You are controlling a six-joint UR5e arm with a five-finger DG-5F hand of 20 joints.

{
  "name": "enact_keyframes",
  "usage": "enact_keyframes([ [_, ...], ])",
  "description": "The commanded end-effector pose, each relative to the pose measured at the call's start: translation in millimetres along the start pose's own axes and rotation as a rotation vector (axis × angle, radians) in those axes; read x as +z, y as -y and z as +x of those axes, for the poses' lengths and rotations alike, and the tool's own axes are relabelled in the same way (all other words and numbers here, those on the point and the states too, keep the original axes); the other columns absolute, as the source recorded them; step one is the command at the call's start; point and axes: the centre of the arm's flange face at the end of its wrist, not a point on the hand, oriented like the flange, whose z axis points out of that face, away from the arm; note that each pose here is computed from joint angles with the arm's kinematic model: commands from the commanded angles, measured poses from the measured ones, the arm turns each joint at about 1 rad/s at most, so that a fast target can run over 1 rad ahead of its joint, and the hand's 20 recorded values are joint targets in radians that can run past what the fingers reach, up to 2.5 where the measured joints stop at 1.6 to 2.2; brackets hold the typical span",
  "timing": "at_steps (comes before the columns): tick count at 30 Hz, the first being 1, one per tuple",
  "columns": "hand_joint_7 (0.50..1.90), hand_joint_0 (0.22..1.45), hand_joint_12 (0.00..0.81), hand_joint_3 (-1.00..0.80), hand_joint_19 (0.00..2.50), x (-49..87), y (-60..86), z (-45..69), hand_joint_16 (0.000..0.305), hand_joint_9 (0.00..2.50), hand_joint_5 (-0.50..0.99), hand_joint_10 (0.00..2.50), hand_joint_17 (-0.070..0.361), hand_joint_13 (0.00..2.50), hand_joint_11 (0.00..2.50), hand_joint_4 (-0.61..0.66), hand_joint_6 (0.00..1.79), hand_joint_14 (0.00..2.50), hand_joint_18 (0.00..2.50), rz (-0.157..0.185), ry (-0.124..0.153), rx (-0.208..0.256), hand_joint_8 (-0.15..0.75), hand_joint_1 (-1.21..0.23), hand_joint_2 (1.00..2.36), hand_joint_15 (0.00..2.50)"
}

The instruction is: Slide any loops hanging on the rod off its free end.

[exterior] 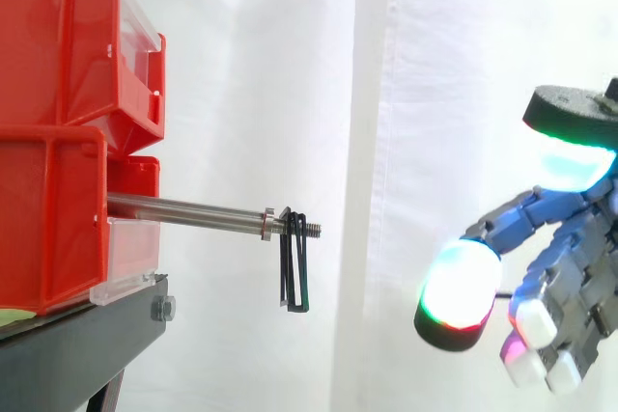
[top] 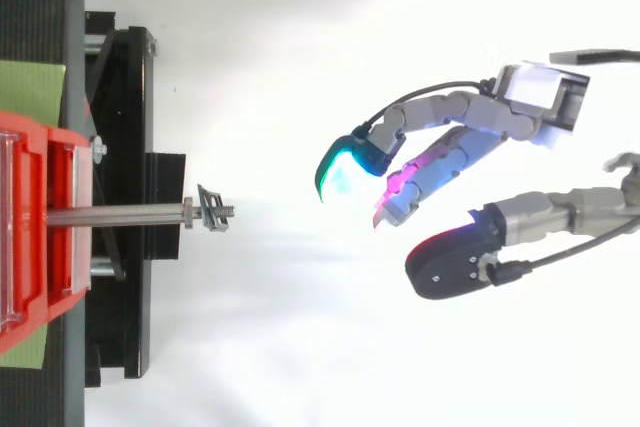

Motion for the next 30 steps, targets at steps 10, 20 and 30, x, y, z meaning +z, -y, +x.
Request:
enact_keyframes([
  [10,0.78,0.59,0.315,-0.36,0.34,15.3,20.5,10.8,0.043,0.94,-0.16,0.01,0.096,0.84,0.29,0.32,0.50,0.01,0.77,-0.032,0.010,0.001,0.313,-0.58,1.01,0.20],
  [20,0.78,0.59,0.315,-0.36,0.35,6.1,50.7,22.5,0.043,0.95,-0.16,0.01,0.097,0.86,0.29,0.32,0.50,0.01,0.78,-0.112,0.031,0.005,0.315,-0.58,1.01,0.22],
  [30,0.78,0.59,0.313,-0.36,0.37,5.6,54.0,26.2,0.043,0.95,-0.16,0.01,0.098,0.87,0.29,0.32,0.50,0.01,0.79,-0.142,0.064,-0.002,0.318,-0.58,1.01,0.23],
])
